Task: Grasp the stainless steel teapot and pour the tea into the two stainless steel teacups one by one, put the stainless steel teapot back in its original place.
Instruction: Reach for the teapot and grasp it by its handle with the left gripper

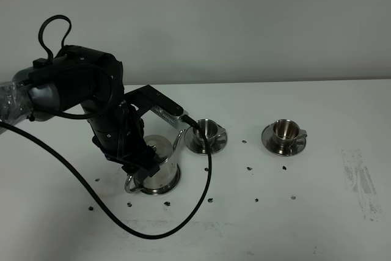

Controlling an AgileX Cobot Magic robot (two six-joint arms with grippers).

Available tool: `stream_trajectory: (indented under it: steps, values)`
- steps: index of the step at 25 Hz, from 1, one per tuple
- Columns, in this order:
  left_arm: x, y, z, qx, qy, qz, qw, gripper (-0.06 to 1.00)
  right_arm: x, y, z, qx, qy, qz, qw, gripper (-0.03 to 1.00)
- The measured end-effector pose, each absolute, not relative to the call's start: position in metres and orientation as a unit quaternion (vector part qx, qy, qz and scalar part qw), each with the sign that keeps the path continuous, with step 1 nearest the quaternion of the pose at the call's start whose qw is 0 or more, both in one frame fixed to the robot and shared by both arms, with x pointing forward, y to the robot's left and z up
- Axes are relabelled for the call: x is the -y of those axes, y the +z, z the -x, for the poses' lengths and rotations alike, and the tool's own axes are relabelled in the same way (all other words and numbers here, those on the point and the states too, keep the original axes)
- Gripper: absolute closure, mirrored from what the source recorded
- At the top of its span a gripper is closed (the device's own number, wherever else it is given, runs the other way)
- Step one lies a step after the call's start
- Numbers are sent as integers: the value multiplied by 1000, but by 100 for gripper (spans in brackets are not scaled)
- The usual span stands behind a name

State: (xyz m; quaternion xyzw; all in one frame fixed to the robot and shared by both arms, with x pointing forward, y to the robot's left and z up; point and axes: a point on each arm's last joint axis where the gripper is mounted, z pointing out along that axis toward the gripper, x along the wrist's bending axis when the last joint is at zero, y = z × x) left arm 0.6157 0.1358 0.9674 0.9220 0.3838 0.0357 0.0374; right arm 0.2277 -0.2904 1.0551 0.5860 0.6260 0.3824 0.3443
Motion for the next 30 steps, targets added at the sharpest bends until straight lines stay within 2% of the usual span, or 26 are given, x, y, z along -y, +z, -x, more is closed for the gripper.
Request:
stream_trajectory:
  steps: [30]
  values:
    - [-128,946,-623,-400,39,-915,43,36,290,1055,-228,-626,382,-586,344,54]
